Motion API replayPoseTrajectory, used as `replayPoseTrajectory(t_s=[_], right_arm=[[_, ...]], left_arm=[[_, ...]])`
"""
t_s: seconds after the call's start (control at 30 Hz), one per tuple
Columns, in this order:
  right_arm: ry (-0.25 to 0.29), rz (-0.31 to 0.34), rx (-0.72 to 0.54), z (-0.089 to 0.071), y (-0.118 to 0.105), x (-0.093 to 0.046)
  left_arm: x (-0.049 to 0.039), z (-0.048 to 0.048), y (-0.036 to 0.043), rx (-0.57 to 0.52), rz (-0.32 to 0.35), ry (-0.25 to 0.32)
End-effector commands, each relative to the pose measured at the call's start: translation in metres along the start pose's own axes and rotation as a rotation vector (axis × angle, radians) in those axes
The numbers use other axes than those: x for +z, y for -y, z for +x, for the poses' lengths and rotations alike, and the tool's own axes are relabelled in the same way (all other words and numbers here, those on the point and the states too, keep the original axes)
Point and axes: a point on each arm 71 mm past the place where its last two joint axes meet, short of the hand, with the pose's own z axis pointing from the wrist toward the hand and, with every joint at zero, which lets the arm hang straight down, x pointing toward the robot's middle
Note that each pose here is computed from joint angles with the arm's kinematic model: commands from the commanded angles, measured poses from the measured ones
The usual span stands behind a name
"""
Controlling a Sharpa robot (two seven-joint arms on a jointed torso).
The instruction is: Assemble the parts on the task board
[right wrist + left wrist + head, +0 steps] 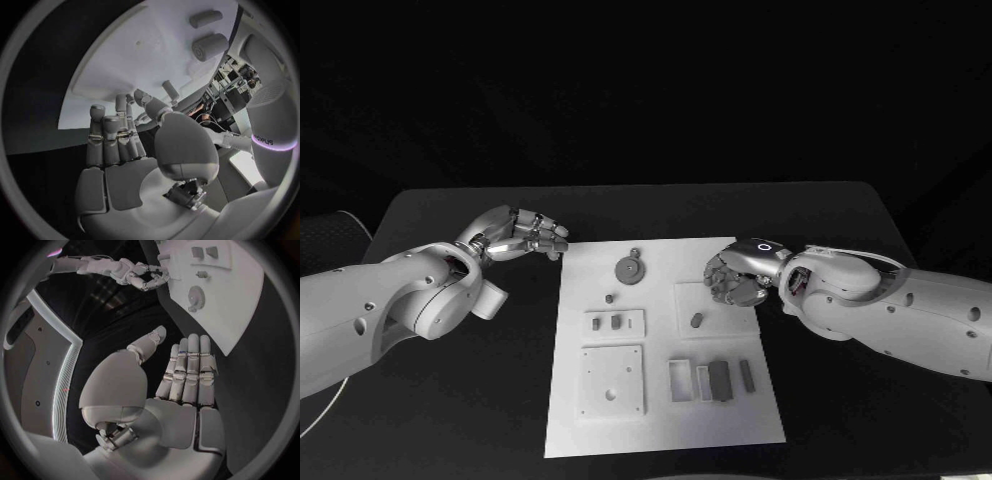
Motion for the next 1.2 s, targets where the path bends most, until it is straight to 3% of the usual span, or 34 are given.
replayPoseTrajectory(t_s=[0.03, 1.2], right_arm=[[-0.060, 0.017, -0.018, 0.0096, 0.0019, -0.0007], [-0.052, 0.007, -0.032, 0.0101, -0.0031, 0.0036]], left_arm=[[0.0005, 0.0008, 0.0018, -0.010, 0.014, 0.001], [0.0005, -0.0015, 0.0007, -0.006, 0.011, 0.010]])
